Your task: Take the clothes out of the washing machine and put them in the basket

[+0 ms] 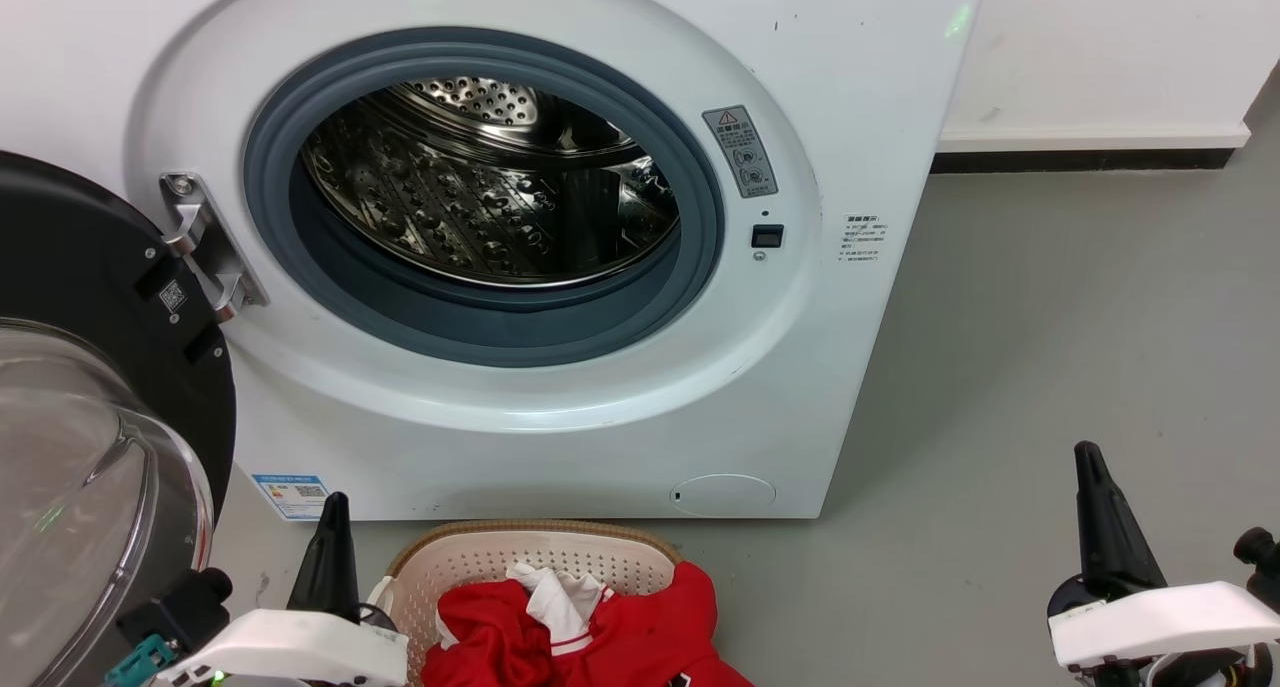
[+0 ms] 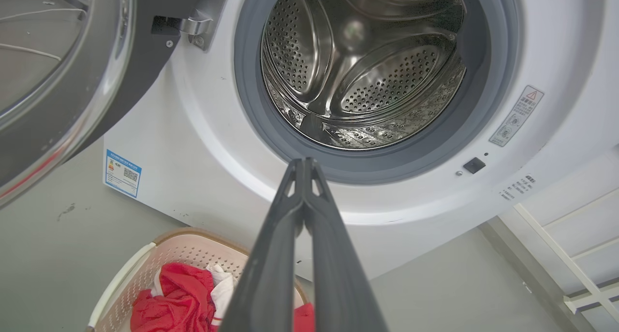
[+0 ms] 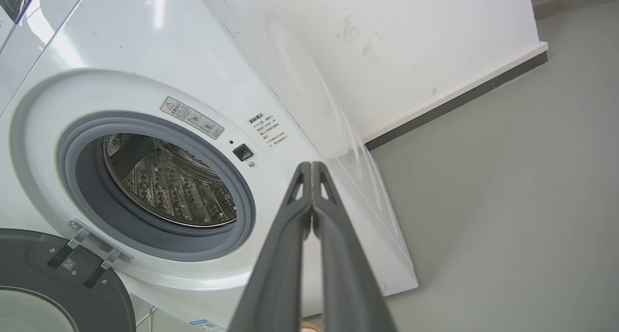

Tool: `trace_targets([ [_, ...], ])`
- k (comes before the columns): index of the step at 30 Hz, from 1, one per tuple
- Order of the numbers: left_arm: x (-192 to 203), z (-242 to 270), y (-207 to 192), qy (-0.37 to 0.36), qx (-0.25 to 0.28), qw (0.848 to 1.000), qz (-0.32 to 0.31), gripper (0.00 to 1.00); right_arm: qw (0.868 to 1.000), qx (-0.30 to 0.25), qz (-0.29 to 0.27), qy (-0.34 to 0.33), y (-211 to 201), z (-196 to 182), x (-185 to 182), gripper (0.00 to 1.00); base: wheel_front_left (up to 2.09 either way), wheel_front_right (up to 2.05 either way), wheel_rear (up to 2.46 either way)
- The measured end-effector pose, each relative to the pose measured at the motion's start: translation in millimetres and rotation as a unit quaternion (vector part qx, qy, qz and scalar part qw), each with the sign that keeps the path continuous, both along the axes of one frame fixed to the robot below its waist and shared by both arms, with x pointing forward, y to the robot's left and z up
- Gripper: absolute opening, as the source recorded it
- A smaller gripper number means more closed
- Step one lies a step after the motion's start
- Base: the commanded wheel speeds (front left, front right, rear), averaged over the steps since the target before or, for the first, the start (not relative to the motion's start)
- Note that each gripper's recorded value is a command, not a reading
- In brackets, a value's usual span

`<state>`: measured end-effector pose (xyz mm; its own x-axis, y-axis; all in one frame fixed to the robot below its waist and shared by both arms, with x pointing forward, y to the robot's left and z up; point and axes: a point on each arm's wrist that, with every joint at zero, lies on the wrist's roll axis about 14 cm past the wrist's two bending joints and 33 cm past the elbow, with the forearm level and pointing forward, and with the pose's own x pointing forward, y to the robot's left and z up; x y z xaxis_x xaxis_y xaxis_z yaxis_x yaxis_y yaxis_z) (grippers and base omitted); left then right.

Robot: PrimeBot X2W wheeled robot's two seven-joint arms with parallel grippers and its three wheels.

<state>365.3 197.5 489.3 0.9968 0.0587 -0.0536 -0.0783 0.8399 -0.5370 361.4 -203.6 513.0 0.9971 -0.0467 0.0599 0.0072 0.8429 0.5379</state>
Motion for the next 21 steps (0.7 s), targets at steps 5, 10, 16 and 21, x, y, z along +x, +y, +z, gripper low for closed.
trace_targets([
  [5,3.1,1.1,0.2,0.0,-0.039,0.999,0.001,0.0,0.999,0.04,0.0,0.007,-0.9,-3.6,0.5,0.0,0.0,0.0,0.0],
  [10,3.3,-2.0,0.6,0.006,-0.077,0.997,0.003,0.0,0.997,0.076,0.0,0.008,-1.2,-3.5,3.8,0.0,0.0,0.0,0.0],
  [16,6.3,-0.7,0.0,0.004,-0.119,0.993,0.003,0.0,0.993,0.118,0.001,0.015,-1.4,-7.1,4.6,0.0,0.0,0.0,0.0],
  [21,6.8,-2.2,0.7,0.007,-0.152,0.988,0.005,0.0,0.988,0.152,0.002,0.018,-1.6,-8.6,6.0,0.0,0.0,0.0,0.0],
])
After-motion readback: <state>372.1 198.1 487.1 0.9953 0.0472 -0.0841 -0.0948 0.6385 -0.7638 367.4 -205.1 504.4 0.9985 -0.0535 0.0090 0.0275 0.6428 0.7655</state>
